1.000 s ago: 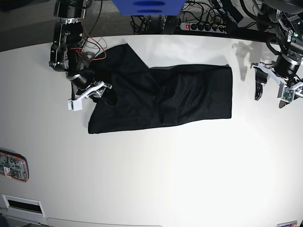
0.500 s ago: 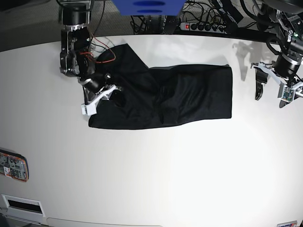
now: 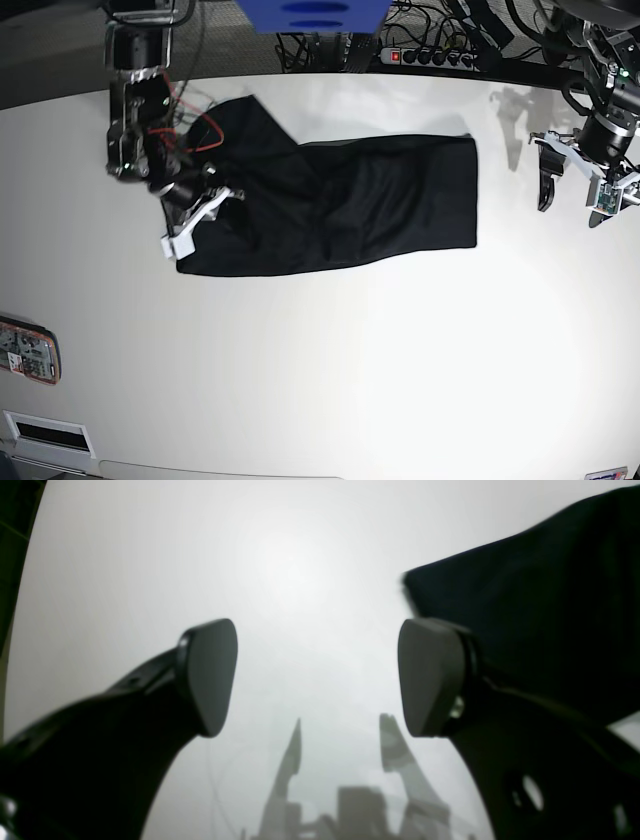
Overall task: Fold the T-shirt properly
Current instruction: 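Pinch the shirt's other end with the right gripper, then lift and fold the held end over the shirt with the right gripper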
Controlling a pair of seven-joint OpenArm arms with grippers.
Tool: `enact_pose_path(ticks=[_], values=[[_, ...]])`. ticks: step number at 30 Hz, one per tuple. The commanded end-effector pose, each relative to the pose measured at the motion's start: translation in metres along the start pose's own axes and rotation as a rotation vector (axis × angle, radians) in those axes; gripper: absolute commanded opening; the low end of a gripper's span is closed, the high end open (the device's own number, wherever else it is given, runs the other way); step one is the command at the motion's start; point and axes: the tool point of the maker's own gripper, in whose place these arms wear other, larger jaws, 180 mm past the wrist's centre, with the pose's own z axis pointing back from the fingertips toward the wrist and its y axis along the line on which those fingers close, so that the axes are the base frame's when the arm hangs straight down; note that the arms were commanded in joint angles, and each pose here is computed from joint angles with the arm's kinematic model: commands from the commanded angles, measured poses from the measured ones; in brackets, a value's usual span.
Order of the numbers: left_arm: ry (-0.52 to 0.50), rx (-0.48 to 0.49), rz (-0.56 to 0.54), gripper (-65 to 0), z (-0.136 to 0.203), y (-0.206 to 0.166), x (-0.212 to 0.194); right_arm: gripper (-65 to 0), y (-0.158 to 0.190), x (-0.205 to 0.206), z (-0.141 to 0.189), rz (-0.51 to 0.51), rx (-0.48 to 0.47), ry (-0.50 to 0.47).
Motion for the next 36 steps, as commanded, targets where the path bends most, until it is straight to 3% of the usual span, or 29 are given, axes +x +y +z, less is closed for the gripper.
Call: enact_pose_path(ticks=[1,5,12,16,19,23,29,36], values=[[-0.031,0.007,-0.003,-17.5,0.001,0.004,0.008,-65.0,-0.017,0.008,0.005,0.036,-0.074,0.030],[-0.026,0.007,0.015,-20.0,0.000,0.001,0.004,-65.0,-0.031,0.024,0.015,0.078,-0.110,0.027],[0.009,0.007,0.019,-46.3,-0.005,0.001,0.003,-65.0,-0.049,0.039,0.023,0.208,-0.228,0.047],[-0.012,0.010,0.050,-54.9,-0.008,-0.003,0.006,-65.0,-0.060,0.051,0.033,0.335,-0.341,0.061],[-0.008,0.009,0.056,-55.5,-0.009,-0.004,0.005,-65.0,-0.066,0.064,0.049,0.448,-0.461,0.105],[0.001,-0.009,0.054,-55.5,-0.012,-0.010,0.004,-65.0,-0.064,0.105,0.078,0.603,-0.641,0.086],[0.028,-0.152,0.097,-55.5,-0.034,-0.065,-0.007,-65.0,-0.027,0.110,0.070,0.707,-0.686,0.083],[0.029,-0.284,0.100,-55.5,-0.052,-0.111,-0.004,-65.0,0.006,0.105,0.054,0.930,-0.783,0.135]])
